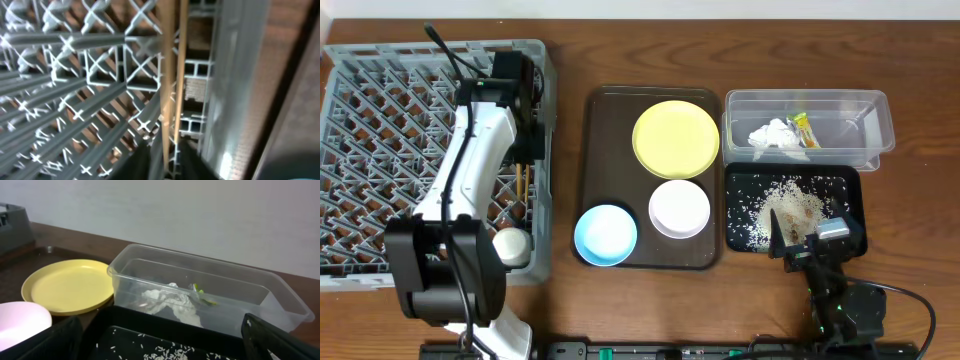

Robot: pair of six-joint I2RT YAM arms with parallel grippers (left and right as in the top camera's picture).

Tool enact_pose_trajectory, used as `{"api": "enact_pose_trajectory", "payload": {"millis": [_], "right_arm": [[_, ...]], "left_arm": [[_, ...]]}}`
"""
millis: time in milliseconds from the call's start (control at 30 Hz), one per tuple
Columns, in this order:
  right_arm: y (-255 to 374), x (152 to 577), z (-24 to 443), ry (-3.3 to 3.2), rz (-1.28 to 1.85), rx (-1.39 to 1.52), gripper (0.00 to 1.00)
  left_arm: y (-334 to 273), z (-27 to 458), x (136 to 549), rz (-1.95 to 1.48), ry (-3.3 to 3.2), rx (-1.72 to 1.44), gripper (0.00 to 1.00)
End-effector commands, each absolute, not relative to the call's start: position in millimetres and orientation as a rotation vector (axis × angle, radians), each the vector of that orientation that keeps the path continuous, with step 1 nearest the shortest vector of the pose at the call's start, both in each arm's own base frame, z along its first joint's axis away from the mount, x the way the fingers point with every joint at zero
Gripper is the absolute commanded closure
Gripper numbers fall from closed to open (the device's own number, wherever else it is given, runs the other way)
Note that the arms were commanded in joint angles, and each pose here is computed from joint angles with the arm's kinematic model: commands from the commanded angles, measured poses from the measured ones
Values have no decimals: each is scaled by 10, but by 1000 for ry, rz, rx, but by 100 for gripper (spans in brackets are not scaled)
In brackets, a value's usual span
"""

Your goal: Sort waste into correct bins and load items into the dishwasher

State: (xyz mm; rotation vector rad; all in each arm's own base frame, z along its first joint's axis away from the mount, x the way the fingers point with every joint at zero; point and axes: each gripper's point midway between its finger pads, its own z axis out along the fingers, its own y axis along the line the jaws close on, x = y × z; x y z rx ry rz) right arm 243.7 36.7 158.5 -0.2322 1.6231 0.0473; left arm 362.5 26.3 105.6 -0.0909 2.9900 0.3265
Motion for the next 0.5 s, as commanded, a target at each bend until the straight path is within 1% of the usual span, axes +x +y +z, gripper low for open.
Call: {"api": "enact_pose_trajectory", "payload": {"millis": [0, 33, 100, 300, 467], "right_arm": [[363, 2435, 1584, 1623, 55, -222, 1], [364, 2435, 1584, 1623, 56, -223, 1], [364, 2435, 1584, 1623, 56, -222, 1], [363, 2435, 1584, 1623, 55, -222, 1], [364, 2435, 1584, 1623, 56, -223, 1]], "left_arm": [[211, 1233, 3639, 305, 2957, -77, 62], [164, 1290, 3637, 281, 2952, -67, 53], [67, 1441, 3614, 238, 2941, -44, 49], [-527, 1862, 3323, -80, 2920, 81, 49], [-977, 1939, 3029, -234, 2955, 151, 49]]}}
